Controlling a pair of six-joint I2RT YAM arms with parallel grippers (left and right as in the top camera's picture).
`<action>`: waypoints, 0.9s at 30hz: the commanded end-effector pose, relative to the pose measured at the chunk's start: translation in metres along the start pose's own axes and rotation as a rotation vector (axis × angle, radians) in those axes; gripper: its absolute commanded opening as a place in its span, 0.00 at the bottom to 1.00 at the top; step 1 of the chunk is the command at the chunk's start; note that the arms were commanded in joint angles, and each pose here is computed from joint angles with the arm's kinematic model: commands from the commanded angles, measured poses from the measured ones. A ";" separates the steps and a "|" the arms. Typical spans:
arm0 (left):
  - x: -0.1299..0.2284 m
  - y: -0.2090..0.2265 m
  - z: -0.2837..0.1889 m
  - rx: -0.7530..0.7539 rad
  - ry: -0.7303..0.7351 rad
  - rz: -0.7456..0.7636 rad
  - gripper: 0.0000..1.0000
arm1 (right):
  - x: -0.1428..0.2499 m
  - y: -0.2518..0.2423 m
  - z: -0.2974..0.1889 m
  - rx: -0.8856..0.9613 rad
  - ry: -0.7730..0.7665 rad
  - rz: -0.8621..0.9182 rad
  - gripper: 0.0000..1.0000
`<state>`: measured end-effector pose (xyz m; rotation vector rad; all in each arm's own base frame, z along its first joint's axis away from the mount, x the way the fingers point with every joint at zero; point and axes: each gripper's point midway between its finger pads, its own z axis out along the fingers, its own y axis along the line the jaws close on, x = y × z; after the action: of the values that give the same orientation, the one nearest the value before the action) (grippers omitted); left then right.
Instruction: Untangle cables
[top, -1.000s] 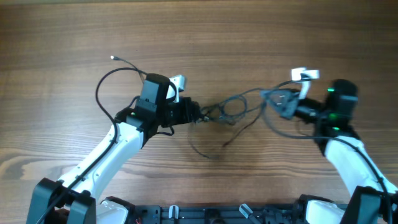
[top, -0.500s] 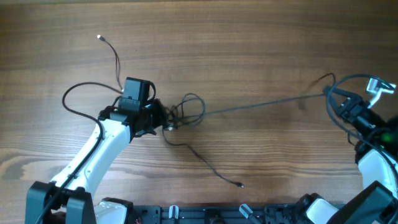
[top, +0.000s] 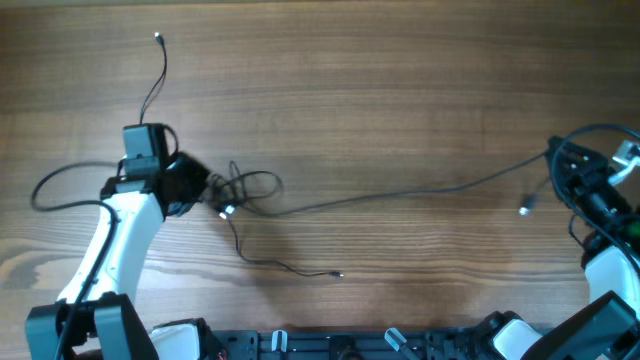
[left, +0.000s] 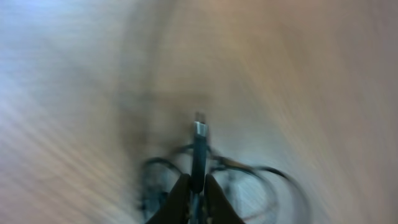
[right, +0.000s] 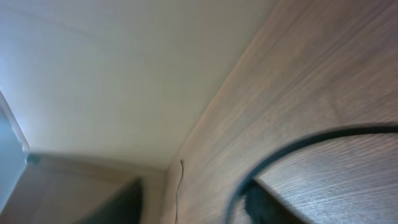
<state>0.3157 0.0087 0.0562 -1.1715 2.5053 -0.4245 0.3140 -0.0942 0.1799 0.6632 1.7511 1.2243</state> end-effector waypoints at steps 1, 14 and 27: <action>0.049 -0.071 -0.006 0.305 0.160 0.272 0.04 | 0.019 0.020 0.024 -0.044 0.089 -0.111 1.00; 0.074 -0.112 -0.007 0.368 0.135 0.285 0.64 | 0.236 0.007 0.113 0.341 0.558 0.001 1.00; 0.094 -0.063 0.055 0.081 0.170 0.280 0.43 | 0.298 -0.004 0.107 0.522 0.601 -0.043 0.99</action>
<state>0.3285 -0.1142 0.0344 -0.7106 2.6793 -0.6197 0.2706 0.1844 0.0610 0.4628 2.6104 1.0141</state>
